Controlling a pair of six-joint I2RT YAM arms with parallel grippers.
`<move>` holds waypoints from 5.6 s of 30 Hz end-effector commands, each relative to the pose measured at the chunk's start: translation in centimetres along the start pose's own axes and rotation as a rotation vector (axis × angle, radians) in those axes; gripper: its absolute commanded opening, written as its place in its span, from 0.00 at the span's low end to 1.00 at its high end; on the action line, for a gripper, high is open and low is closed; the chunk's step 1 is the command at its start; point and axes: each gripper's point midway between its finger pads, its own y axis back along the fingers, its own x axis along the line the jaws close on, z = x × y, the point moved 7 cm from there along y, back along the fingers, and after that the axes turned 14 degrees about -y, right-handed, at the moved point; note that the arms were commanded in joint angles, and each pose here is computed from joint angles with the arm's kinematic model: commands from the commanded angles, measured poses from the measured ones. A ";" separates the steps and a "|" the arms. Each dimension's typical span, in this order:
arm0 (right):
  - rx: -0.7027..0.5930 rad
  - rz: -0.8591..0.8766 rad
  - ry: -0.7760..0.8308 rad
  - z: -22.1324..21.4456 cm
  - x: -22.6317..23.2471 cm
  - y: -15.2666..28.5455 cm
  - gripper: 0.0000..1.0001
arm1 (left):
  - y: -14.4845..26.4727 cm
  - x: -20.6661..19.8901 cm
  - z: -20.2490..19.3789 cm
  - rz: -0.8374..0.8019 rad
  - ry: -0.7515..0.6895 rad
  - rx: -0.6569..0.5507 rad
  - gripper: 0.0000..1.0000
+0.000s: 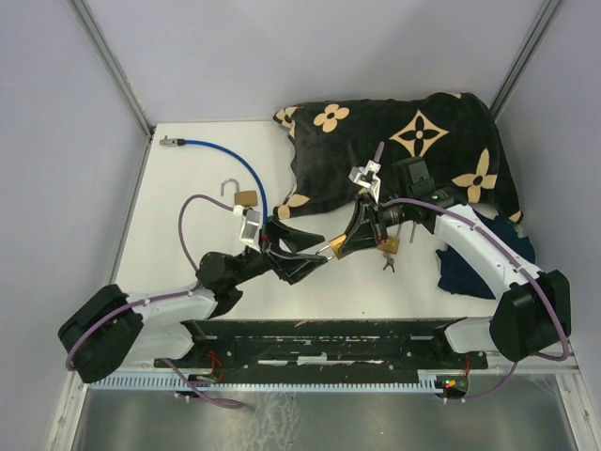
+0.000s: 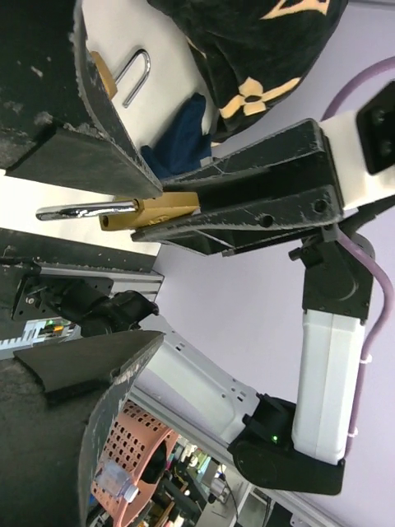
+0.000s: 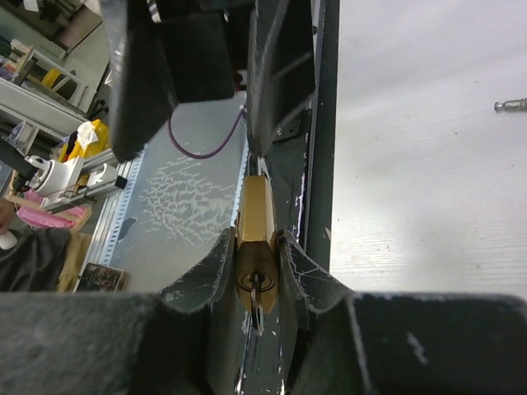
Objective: Lock with the key
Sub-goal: Lock the lock.
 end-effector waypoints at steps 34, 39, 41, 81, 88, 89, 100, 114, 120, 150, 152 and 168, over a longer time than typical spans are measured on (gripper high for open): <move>0.246 -0.050 0.155 -1.4 0.0 0.0 0.02 | -1.2 0.5 0.0 -0.096 -0.085 0.541 0.76; 0.255 -0.069 0.180 -1.5 0.2 0.2 0.02 | -1.4 0.8 -0.2 -0.096 -0.080 0.567 0.76; 0.258 -0.075 0.190 -1.5 0.3 0.3 0.02 | -1.5 0.8 -0.3 -0.102 -0.070 0.575 0.76; 0.299 -0.121 0.185 -1.9 -0.6 0.4 0.03 | -2.4 2.1 -4.3 -0.172 -0.058 0.644 0.61; 0.308 -0.135 0.184 -1.9 -0.8 0.3 0.03 | -2.5 1.7 -4.9 -0.197 -0.009 0.662 0.50; 0.307 -0.136 0.187 -1.9 -0.7 0.4 0.03 | -2.5 1.7 -5.0 -0.196 -0.009 0.662 0.50; 0.297 -0.138 0.164 -1.8 -1.0 0.2 0.03 | -2.9 1.6 -5.1 -0.183 0.033 0.669 0.08; 0.270 -0.254 0.061 -1.3 -3.1 0.0 0.44 | -2.2 1.0 -2.5 -0.079 0.107 0.493 0.03; 0.208 -0.361 0.102 -0.2 -2.7 1.8 0.61 | -1.1 1.0 -2.1 0.010 0.222 0.401 0.03; 0.111 -0.798 0.943 2.9 -2.7 -1.6 0.69 | -2.9 7.2 0.1 0.982 1.002 -0.036 0.03; 0.111 -0.782 0.974 2.3 -2.7 -2.4 0.66 | -2.8 7.2 0.1 0.997 1.021 -0.055 0.03; 0.108 -0.901 1.095 1.3 -4.2 -5.8 0.39 | -3.3 7.1 0.5 0.993 1.122 -0.126 0.03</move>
